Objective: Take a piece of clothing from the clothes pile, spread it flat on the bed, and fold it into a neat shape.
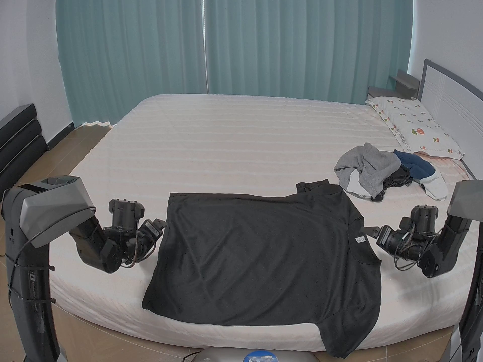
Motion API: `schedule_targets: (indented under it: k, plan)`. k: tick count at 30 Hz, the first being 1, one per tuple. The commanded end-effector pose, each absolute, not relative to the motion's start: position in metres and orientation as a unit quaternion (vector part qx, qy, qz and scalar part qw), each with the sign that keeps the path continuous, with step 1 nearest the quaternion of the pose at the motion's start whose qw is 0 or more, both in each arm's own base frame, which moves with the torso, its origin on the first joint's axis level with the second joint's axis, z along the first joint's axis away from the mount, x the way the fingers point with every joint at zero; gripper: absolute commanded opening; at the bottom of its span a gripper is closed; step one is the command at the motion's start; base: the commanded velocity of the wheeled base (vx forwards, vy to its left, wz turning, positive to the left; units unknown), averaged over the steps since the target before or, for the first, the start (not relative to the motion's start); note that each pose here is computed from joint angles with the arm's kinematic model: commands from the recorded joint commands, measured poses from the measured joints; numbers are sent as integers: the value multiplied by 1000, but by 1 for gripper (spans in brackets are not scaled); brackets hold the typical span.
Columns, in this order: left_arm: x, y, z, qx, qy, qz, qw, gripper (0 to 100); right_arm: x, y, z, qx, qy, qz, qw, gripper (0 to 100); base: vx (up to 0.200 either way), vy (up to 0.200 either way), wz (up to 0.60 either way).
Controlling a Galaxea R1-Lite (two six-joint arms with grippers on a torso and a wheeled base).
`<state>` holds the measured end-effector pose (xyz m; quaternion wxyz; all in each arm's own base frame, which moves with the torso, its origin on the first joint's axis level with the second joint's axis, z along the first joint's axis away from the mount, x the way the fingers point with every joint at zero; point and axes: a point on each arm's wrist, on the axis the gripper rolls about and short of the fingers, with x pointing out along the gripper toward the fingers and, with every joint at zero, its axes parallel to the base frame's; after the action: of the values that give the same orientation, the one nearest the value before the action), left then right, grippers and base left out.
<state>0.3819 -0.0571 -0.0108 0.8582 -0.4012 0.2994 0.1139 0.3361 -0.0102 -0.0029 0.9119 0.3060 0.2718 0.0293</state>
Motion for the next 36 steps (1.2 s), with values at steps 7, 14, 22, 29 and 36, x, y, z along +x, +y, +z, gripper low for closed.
schedule_targets:
  k: [7, 14, 22, 29, 36]
  plan:
    - [232, -48, 9, -428, 404, 29, 808, 100, 204, -17, -5, 343, 384, 91, 852, 100, 0, 0, 0]
    - [228, -47, 2, -424, 412, 34, 806, 100, 197, -20, -14, 322, 420, 88, 844, 100, 0, 0, 0]
    - [227, -48, -2, -419, 416, 41, 806, 100, 196, -20, -16, 316, 426, 89, 843, 100, -175, 0, 0]
    - [227, -54, -8, -406, 423, 48, 809, 100, 196, -20, -16, 315, 426, 89, 843, 100, -57, 0, 0]
    - [233, -69, -34, -327, 425, 96, 839, 100, 196, -18, -16, 314, 427, 92, 843, 100, 0, 0, 0]
